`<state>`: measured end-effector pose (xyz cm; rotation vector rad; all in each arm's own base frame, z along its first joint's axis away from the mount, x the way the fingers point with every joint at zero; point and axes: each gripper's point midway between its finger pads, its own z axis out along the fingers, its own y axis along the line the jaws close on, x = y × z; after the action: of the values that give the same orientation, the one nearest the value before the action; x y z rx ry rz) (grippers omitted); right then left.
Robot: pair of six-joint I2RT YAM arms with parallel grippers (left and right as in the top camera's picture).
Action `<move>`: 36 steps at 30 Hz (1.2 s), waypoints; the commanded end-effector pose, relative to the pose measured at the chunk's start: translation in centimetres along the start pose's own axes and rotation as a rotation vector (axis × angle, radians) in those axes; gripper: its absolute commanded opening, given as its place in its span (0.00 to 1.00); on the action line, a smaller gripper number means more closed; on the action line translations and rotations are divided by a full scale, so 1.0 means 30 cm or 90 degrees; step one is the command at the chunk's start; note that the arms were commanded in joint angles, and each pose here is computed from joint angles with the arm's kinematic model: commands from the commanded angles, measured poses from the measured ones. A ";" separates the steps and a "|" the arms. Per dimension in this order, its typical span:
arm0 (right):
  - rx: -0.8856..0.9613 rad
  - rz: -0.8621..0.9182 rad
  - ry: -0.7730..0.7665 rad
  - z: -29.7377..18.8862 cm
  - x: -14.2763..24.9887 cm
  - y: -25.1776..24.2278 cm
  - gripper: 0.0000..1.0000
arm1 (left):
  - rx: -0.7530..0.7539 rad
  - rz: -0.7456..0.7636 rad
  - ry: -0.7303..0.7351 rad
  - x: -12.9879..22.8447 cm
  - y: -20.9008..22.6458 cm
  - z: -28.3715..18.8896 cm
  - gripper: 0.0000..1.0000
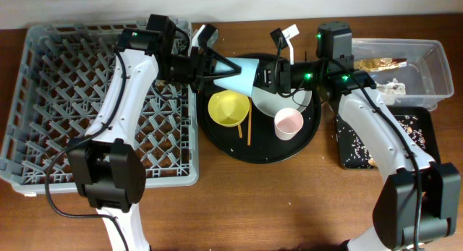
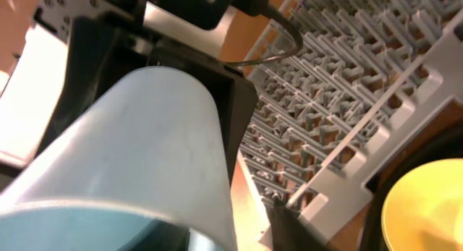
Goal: Sort waste into correct bins and load items into the dishwasher rack
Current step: 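Lift the blue cup and place it upside down in the dish rack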
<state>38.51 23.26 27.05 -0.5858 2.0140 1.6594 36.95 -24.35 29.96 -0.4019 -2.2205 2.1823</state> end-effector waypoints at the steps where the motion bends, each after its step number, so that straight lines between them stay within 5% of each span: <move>1: -0.003 0.004 0.003 0.002 0.003 -0.020 0.73 | -0.005 0.021 -0.026 -0.029 -0.008 -0.056 0.32; 4: 0.018 0.024 -0.022 -0.067 -0.019 -0.059 0.99 | -0.068 0.016 -0.072 -0.062 0.051 -0.171 0.29; 7: 0.016 0.041 -0.046 -0.158 -0.039 -0.070 0.99 | -0.125 0.008 -0.111 -0.083 0.102 -0.276 0.29; 11: 0.041 0.058 -0.066 -0.264 -0.021 -0.061 0.99 | -0.375 -0.040 -0.154 -0.064 0.244 -0.484 0.28; 16: 0.286 0.132 0.003 -0.330 0.159 -0.189 0.98 | -0.771 -0.075 -0.246 0.026 0.142 -0.718 0.27; 21: 0.525 0.158 0.043 -0.483 0.266 -0.168 0.98 | -0.932 -0.145 -0.189 0.166 0.139 -0.692 0.27; 26: 0.611 0.114 0.021 -0.564 0.278 -0.059 0.98 | -1.030 -0.207 -0.089 0.264 0.262 -0.607 0.27; 36: 0.619 0.121 0.027 -0.571 0.292 -0.056 0.98 | -1.018 -0.228 -0.038 0.331 0.635 -0.543 0.27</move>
<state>31.12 6.15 23.15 -0.0617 2.6167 0.5901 34.45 -6.60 11.34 0.1230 -3.1546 -0.0672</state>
